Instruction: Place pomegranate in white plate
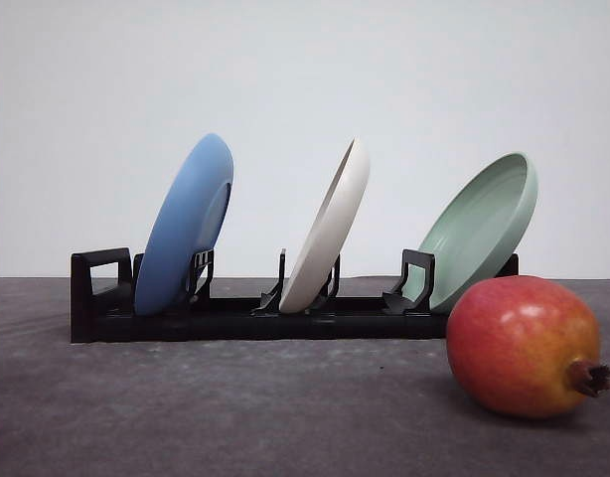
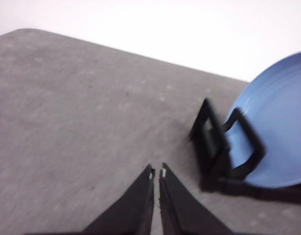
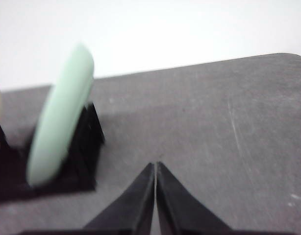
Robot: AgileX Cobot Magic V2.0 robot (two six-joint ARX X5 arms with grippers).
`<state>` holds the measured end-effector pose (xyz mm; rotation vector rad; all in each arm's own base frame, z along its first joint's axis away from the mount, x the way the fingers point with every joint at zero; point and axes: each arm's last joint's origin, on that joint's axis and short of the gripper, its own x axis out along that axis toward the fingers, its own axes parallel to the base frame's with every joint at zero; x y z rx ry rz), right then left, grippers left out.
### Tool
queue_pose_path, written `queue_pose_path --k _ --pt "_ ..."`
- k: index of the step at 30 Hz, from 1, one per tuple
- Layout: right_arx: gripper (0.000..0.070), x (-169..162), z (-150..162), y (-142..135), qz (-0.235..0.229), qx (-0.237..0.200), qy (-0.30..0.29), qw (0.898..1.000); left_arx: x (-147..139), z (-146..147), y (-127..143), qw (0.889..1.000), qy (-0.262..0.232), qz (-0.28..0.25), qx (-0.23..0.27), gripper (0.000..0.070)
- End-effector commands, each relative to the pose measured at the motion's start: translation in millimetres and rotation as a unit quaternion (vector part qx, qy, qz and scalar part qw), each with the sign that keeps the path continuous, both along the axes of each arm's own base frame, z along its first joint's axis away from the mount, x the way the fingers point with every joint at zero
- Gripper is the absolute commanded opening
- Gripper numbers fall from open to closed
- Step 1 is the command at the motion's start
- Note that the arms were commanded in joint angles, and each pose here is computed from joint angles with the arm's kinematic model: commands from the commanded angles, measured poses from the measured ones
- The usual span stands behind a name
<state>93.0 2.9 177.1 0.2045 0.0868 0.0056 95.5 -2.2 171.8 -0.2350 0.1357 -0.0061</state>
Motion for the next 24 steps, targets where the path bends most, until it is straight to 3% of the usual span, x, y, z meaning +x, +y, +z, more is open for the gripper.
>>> queue_pose_path --k 1,7,11,17,24 --pt "0.0000 -4 22 0 0.001 0.045 -0.028 0.999 -2 22 -1 0.999 -0.028 -0.011 -0.011 0.0003" --pt "0.0000 -10 82 3 0.047 0.051 -0.024 0.997 2 78 -6 0.997 -0.017 -0.079 -0.018 0.0002" --pt "0.0000 -9 124 7 0.121 0.053 -0.005 0.991 10 122 -12 0.988 0.005 -0.153 -0.025 0.0001" --pt "0.0000 0 166 14 0.251 0.023 0.041 0.967 23 180 -20 0.956 0.005 -0.293 -0.015 0.0001" --pt "0.0000 11 192 19 0.343 -0.009 0.051 0.938 33 217 -30 0.919 0.005 -0.394 0.006 0.0001"
